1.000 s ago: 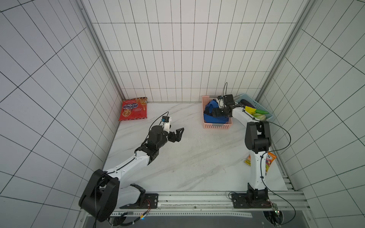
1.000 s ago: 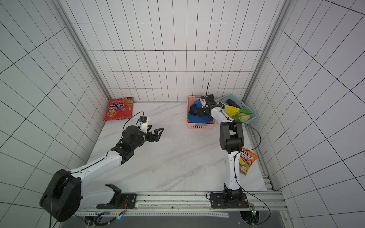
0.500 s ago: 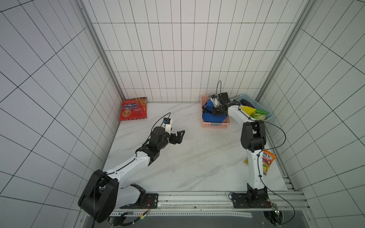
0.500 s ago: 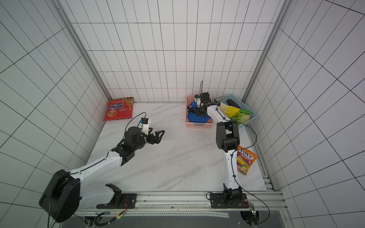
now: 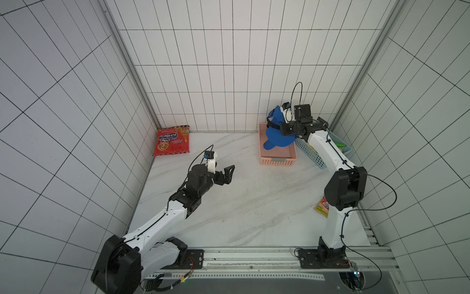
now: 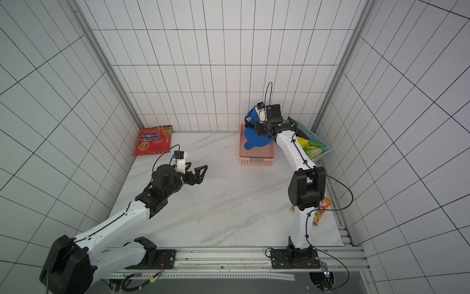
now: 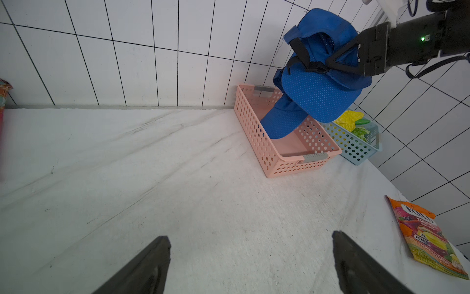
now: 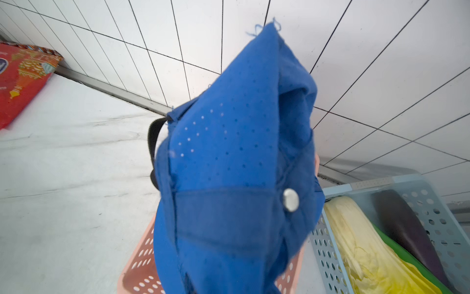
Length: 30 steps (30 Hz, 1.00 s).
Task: Turn the baseball cap inside out
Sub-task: Turn over the baseball cap.
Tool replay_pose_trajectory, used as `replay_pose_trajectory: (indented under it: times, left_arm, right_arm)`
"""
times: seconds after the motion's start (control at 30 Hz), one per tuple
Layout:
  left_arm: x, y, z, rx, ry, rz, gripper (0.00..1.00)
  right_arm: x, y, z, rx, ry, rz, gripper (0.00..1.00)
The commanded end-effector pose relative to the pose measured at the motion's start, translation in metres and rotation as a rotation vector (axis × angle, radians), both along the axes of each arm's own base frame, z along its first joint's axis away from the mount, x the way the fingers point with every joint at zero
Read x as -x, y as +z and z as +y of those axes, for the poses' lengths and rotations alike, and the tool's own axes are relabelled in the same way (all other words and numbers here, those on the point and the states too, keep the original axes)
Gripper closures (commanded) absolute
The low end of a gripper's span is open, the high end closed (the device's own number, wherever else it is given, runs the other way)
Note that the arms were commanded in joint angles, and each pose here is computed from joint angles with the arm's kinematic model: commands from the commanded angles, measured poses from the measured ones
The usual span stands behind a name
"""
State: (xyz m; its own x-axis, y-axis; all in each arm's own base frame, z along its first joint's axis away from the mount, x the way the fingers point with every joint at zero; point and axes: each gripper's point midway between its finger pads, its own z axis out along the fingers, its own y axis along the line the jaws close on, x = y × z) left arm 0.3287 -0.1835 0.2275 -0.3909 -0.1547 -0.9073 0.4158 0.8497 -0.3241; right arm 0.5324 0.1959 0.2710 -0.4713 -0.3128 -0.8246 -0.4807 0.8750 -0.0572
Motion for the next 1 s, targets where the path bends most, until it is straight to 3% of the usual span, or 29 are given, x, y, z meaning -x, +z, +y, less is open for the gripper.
replay_pose_trajectory:
  times: [0.0,0.1,0.27,0.4,0.63,0.97]
  left_arm:
    - [0.006,0.027,0.0,0.081,0.001,-0.044,0.01]
    - [0.01,0.06,-0.008,0.18,-0.037,-0.073,0.01]
    - [0.01,0.085,-0.023,0.253,-0.109,-0.061,0.01]
    - [0.007,0.086,-0.034,0.269,-0.157,-0.041,0.01]
    - [-0.007,0.084,-0.053,0.306,-0.209,-0.01,0.01]
    - [-0.078,0.042,-0.122,0.418,-0.362,0.177,0.01]
  right_arm:
    - [0.025,0.036,0.014,-0.096,0.075,-0.045,1.0]
    - [0.054,0.069,0.019,-0.186,0.138,-0.117,1.0]
    - [0.084,0.085,0.017,-0.249,0.183,-0.199,1.0]
    - [0.073,0.058,0.01,-0.216,0.148,-0.164,1.0]
    - [0.047,0.039,0.01,-0.264,0.141,-0.144,1.0]
    - [0.036,0.013,0.006,-0.343,0.148,-0.084,1.0]
